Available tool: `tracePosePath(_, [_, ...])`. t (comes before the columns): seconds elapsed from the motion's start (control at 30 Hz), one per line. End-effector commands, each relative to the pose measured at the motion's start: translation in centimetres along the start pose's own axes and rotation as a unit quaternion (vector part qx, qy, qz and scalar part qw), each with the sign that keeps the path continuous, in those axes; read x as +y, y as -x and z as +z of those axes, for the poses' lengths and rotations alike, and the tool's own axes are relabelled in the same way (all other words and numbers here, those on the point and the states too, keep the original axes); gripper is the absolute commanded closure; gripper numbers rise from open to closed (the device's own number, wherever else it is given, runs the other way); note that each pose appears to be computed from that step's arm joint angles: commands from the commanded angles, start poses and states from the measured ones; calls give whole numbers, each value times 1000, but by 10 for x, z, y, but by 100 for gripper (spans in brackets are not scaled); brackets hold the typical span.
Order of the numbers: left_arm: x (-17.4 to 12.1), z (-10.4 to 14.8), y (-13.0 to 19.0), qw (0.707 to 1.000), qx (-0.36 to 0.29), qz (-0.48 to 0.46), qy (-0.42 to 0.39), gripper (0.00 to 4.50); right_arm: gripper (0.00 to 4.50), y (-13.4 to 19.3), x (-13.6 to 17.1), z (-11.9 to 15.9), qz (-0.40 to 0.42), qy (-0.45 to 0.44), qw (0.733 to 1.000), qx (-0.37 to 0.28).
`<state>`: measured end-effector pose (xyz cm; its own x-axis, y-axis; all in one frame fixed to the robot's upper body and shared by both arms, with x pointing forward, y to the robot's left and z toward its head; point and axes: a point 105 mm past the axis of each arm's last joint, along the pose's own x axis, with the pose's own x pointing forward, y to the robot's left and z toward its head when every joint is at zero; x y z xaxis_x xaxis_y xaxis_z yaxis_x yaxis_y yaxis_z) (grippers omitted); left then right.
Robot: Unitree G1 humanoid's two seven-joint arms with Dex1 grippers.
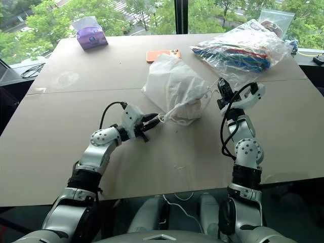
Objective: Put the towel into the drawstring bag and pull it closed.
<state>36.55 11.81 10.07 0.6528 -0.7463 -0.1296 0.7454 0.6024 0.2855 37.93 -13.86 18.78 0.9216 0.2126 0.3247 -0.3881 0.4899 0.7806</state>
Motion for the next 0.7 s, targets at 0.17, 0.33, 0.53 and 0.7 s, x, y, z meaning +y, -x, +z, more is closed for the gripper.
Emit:
tracePosePath(0.17, [6, 8, -12, 999, -2, -18, -31, 446, 450, 2, 14, 10, 23, 8, 999, -21])
tracePosePath(0.33, [10, 6, -12, 1000, -6, -13, 24, 446, 450, 3, 15, 7, 23, 9, 999, -20])
tracePosePath(0.53, [11, 2, -4, 997, 4, -32, 72, 258, 450, 1, 16, 3, 27, 8, 999, -16])
tracePosePath(0.7, [15, -4, 0, 997, 24, -34, 58, 107, 450, -1, 18, 2, 32, 5, 999, -16])
